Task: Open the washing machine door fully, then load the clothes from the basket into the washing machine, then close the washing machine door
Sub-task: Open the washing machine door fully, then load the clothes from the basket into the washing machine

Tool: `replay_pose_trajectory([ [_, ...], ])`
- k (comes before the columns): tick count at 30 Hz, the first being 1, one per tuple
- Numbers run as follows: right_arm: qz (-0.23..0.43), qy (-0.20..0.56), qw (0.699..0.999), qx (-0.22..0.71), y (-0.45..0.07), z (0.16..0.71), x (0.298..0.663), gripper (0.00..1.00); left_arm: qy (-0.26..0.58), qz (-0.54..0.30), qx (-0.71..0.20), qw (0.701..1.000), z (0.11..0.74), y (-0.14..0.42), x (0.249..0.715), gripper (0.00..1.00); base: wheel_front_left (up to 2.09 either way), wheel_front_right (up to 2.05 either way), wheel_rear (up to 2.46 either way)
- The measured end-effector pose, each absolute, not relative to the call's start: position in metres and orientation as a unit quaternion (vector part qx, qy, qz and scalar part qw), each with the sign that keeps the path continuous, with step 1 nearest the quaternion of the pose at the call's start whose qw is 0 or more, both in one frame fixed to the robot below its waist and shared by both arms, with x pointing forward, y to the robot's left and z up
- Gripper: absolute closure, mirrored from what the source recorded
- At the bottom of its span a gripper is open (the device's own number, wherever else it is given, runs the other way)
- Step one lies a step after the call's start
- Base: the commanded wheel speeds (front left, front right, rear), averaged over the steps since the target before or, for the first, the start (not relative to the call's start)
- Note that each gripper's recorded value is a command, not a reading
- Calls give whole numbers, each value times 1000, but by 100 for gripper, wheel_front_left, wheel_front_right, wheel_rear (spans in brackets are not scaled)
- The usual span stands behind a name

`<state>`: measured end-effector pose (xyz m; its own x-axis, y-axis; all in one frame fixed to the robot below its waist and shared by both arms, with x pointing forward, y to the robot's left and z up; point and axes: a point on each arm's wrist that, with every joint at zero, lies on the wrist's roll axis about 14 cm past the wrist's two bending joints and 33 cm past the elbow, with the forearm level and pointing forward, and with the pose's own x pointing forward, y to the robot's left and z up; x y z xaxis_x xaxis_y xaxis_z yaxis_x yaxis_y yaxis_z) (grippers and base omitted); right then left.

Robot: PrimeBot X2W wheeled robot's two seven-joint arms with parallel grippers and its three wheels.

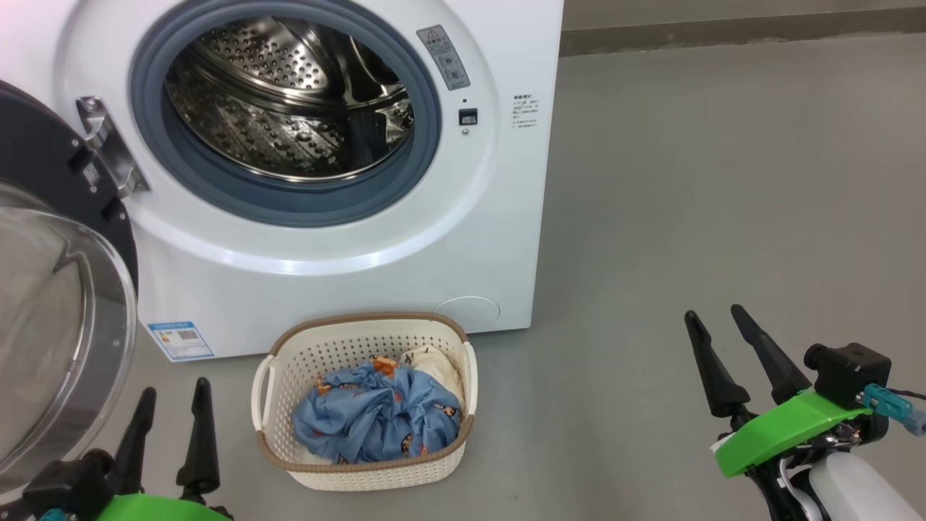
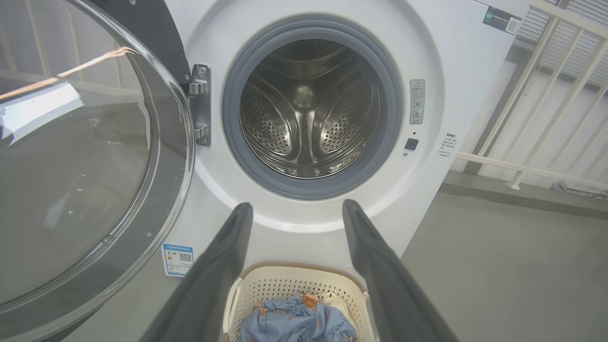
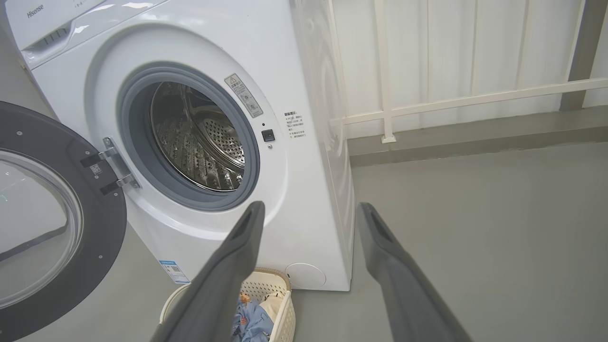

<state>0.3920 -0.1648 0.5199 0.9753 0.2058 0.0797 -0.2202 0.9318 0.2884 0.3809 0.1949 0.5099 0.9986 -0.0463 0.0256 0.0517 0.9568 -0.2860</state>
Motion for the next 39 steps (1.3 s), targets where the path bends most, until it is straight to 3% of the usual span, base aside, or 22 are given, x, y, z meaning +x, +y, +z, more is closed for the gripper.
replay_pose_trajectory([
  [39,106,-20,983,150,-164,517,397,0,-15,-23,-136,990,510,199,380,0,3,-3,0],
])
